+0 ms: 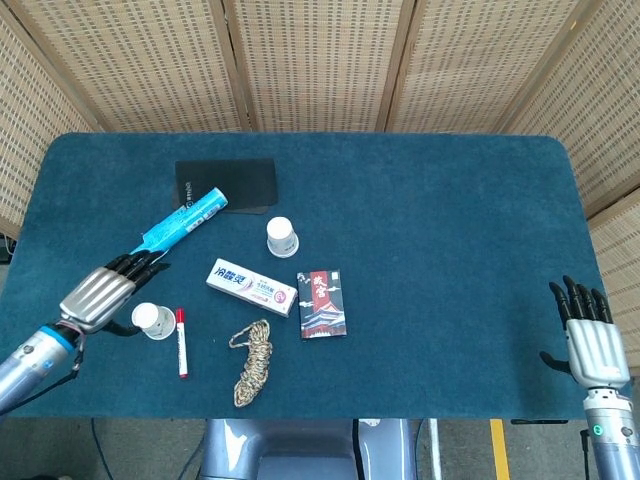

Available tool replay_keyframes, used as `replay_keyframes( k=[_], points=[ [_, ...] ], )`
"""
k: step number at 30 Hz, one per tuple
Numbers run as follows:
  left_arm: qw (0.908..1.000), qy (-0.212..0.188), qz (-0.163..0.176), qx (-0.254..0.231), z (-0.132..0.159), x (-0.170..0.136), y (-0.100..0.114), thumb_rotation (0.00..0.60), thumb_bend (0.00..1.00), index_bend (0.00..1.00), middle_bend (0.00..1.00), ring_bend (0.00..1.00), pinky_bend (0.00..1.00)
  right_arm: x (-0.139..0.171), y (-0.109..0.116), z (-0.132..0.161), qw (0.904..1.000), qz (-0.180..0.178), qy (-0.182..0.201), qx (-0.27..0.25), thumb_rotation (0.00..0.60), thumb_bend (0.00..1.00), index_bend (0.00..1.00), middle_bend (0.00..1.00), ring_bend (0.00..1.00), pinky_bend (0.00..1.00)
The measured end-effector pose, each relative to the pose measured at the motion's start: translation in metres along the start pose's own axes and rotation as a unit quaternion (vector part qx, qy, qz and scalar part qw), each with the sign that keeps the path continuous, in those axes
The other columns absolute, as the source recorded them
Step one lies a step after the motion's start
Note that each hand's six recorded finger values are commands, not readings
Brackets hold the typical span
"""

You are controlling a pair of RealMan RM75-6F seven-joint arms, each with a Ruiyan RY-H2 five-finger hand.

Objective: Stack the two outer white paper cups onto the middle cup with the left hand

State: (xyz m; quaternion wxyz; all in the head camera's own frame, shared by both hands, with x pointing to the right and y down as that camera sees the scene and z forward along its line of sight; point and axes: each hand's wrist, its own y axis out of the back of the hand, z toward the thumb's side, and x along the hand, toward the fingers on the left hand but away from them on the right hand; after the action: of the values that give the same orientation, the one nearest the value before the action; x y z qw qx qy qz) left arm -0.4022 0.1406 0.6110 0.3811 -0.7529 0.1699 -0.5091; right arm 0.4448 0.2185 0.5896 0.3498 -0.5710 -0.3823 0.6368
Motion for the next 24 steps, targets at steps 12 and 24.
replay_keyframes(
  k=[12,24],
  points=[
    [0.9992,-0.011,-0.017,-0.035,-0.011,0.006,-0.047,0.6,0.0,0.22,0.17,0.17,0.22,0.002,-0.002,0.004,1.0,0.002,0.006,0.003,0.6,0.0,0.0,0.0,0.0,0.0],
    [0.9994,-0.009,-0.015,-0.031,-0.012,0.023,-0.062,0.6,0.0,0.37,0.28,0.27,0.31,0.001,-0.002,0.0,1.0,0.001,0.001,0.002,0.6,0.0,0.0,0.0,0.0,0.0]
  ],
)
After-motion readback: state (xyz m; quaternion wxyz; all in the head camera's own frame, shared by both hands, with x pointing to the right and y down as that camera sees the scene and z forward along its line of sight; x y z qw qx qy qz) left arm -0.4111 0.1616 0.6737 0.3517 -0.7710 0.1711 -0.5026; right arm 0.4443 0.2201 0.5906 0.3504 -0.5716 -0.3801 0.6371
